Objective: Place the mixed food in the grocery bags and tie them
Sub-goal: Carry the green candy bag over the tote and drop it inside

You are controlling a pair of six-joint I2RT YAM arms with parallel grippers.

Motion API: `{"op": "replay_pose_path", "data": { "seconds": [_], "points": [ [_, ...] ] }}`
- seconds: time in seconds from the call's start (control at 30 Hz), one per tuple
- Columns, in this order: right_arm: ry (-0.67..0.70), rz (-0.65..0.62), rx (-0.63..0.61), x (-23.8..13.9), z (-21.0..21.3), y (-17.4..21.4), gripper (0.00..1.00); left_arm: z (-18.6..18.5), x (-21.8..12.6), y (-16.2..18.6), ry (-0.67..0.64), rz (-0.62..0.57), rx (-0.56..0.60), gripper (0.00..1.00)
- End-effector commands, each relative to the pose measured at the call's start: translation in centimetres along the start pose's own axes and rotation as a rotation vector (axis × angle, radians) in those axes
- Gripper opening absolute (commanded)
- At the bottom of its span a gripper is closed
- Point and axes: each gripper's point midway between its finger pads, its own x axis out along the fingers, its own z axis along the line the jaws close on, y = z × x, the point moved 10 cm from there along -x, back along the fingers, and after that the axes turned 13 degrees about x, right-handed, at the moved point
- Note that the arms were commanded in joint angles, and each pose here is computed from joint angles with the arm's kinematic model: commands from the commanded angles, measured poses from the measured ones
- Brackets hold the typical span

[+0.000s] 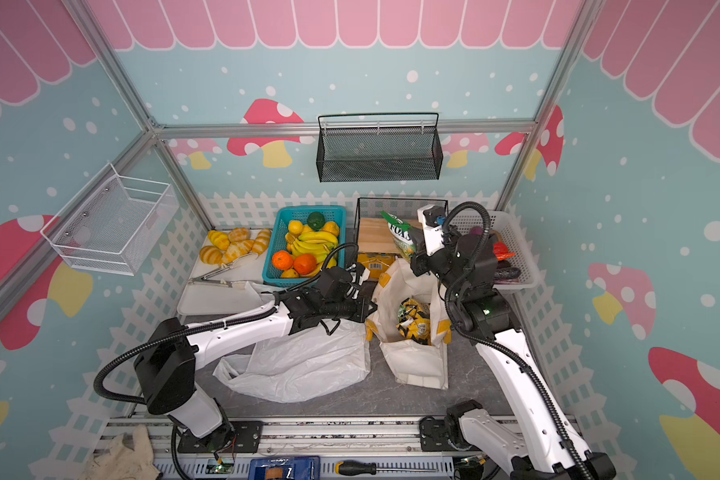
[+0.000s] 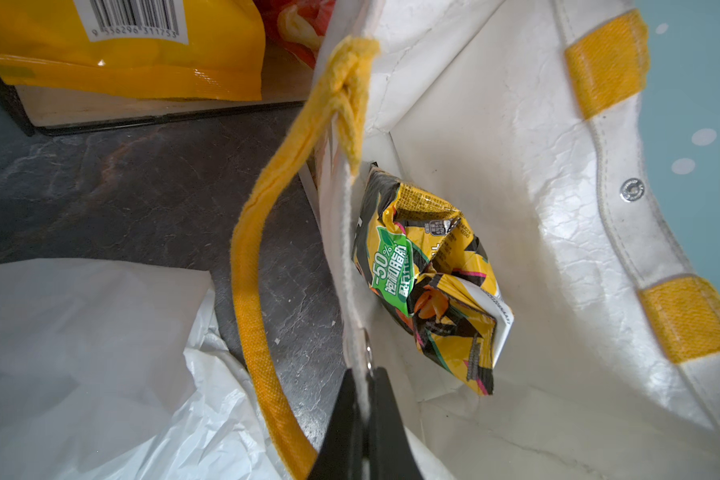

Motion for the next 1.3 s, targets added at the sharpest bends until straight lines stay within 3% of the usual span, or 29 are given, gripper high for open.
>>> {"op": "replay_pose_path", "data": {
  "seconds": [0.0,0.2,0.33,0.4,0.5,0.57,0.83,1.0,1.17,1.27],
  "points": [
    [-0.034,0.104,0.111,-0.3,0.0,3.1,0.00,0.0,0.0,-1.5,-0.001,-0.069,-0.006,0.00],
    [0.118,0.220,0.166,1.1,-1.9,8.7,0.00,-0.1,0.0,-1.7,0.011,-0.073,-0.002,0.00],
    [0.323,0.294,0.157,2.5,-4.0,11.9,0.00,-0.2,-0.2,-1.8,0.019,-0.084,0.001,0.00],
    [0.403,0.328,0.144,2.9,-4.8,12.7,0.08,-0.3,-0.4,-1.9,0.021,-0.089,0.003,0.00],
    [0.443,0.315,0.133,2.2,-4.8,11.8,0.35,-0.4,-0.6,-1.9,0.020,-0.094,0.005,0.00],
    [0.458,0.279,0.119,1.1,-4.6,10.6,0.44,-0.3,-0.6,-1.9,0.018,-0.094,0.005,0.00],
    [0.640,0.248,0.063,-2.3,-5.2,9.1,0.60,-0.3,-0.6,-1.9,0.023,-0.104,0.000,0.00],
    [0.634,0.325,0.121,-1.7,-6.2,11.1,0.65,-0.4,-0.9,-2.1,0.026,-0.115,0.004,0.00],
    [0.600,0.394,0.189,-1.0,-7.5,13.6,0.63,-0.8,-1.6,-2.3,0.044,-0.136,0.001,0.00],
    [0.530,0.380,0.233,-0.8,-7.7,13.7,0.37,-1.7,-2.7,-3.1,0.104,-0.174,0.009,0.00]
  ]
}}
